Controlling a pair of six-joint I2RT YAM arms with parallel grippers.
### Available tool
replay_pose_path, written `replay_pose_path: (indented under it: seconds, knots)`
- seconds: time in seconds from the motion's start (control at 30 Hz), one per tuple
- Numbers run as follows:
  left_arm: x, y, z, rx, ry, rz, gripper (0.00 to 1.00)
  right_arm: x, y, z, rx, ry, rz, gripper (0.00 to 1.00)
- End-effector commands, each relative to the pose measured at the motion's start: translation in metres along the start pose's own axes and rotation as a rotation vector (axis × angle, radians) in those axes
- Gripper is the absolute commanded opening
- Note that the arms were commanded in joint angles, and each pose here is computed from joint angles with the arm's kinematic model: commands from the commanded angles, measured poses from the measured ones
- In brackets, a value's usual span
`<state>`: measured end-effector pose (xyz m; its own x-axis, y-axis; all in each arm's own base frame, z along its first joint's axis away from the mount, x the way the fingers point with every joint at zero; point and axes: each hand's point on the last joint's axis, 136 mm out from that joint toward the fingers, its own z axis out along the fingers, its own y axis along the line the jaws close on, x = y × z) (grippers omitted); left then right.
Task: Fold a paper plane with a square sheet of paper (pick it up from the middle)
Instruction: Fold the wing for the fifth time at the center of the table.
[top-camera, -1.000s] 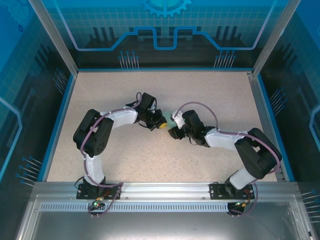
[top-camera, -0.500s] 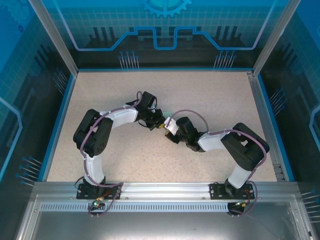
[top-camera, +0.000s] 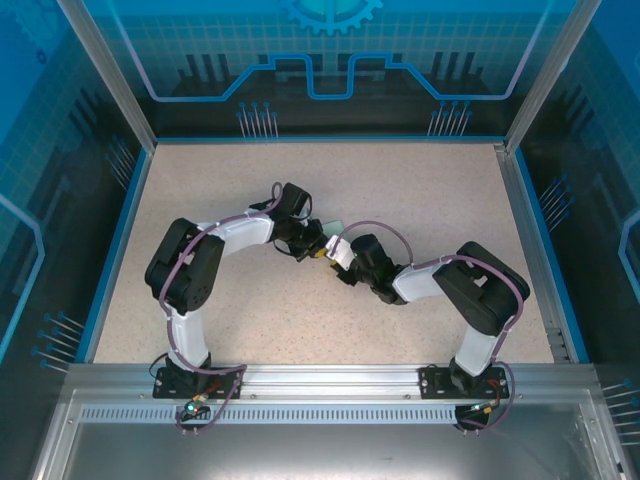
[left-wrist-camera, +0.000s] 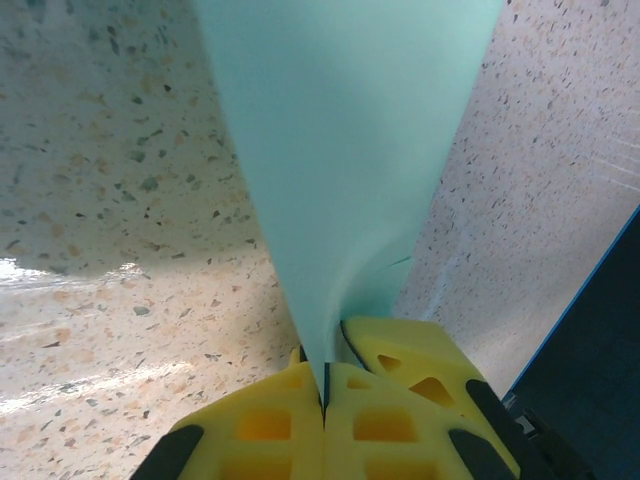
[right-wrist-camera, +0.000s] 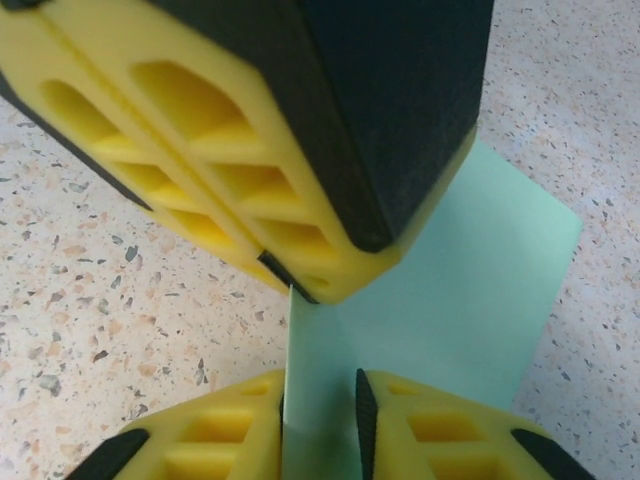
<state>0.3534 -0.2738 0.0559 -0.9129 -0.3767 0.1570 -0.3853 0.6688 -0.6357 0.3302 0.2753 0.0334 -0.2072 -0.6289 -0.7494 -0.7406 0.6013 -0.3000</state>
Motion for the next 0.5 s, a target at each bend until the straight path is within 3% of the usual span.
replay_pose_path:
  seconds: [0.0, 0.07, 0.23, 0.3, 0.47]
  knots:
    - [0.000, -0.013, -0.019, 0.026, -0.012, 0.037, 0.03, -0.015, 0.000, 0.004, -0.008, -0.046, 0.000, 0.20]
    - [-0.002, -0.015, -0.022, 0.031, -0.021, 0.042, 0.05, -0.015, 0.000, 0.003, -0.017, -0.048, 0.013, 0.17]
    - [-0.015, -0.016, -0.037, 0.040, -0.065, 0.044, 0.23, -0.018, 0.003, 0.003, -0.073, -0.053, 0.072, 0.09]
    - [-0.023, -0.015, -0.047, 0.051, -0.096, 0.040, 0.33, -0.019, 0.006, 0.003, -0.114, -0.057, 0.116, 0.07]
    - [-0.046, -0.006, -0.072, 0.067, -0.184, 0.011, 0.45, -0.021, 0.004, 0.003, -0.189, -0.059, 0.268, 0.03]
